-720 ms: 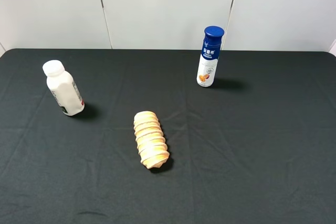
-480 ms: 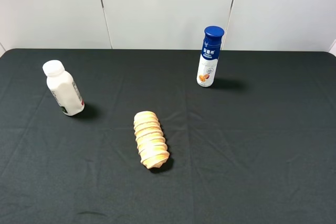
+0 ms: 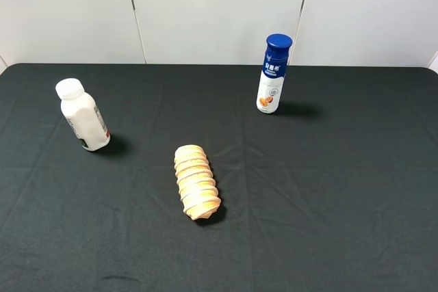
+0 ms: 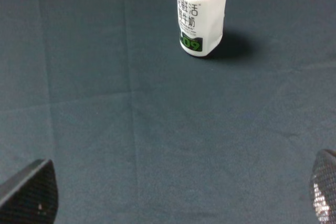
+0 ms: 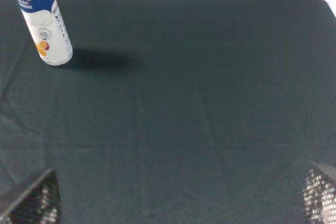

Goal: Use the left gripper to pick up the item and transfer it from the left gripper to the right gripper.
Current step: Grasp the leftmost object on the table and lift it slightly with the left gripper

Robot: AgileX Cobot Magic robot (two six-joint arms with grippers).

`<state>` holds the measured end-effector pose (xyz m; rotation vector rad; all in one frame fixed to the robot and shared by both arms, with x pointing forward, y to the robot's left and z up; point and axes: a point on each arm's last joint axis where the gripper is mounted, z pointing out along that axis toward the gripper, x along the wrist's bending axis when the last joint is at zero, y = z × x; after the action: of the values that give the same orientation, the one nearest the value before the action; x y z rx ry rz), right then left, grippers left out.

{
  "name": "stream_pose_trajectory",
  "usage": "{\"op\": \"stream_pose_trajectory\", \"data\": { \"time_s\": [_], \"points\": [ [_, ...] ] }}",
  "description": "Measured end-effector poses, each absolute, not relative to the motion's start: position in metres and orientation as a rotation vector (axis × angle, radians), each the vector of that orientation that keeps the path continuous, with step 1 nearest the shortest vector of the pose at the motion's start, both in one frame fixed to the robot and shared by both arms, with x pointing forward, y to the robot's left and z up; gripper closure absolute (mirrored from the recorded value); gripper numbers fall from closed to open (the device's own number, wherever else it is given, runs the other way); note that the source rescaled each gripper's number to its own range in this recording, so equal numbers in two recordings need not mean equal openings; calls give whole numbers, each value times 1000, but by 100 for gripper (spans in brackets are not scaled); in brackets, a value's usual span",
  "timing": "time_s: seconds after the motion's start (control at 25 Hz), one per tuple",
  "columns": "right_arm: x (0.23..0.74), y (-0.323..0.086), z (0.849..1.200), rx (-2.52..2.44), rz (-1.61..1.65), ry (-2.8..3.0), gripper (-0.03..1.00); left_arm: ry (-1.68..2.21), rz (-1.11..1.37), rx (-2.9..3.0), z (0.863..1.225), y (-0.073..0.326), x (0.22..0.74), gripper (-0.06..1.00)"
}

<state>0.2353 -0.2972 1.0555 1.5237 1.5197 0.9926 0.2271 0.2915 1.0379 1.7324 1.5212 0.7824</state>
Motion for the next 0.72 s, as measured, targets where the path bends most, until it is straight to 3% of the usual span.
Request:
{"op": "stream_pose_trajectory", "data": {
  "time_s": [0.4,0.64,0.72],
  "points": [
    [235,-297,1055,1524,993,1520,-3,1519,787,1722,1042,291,226,5],
    [235,-297,1055,1524,993,1520,-3,1598,706,1743,1082,291,242,5],
    [235,-297,1055,1524,993,1520,-3,1625,680,1747,1101,291,255,0]
  ]
}}
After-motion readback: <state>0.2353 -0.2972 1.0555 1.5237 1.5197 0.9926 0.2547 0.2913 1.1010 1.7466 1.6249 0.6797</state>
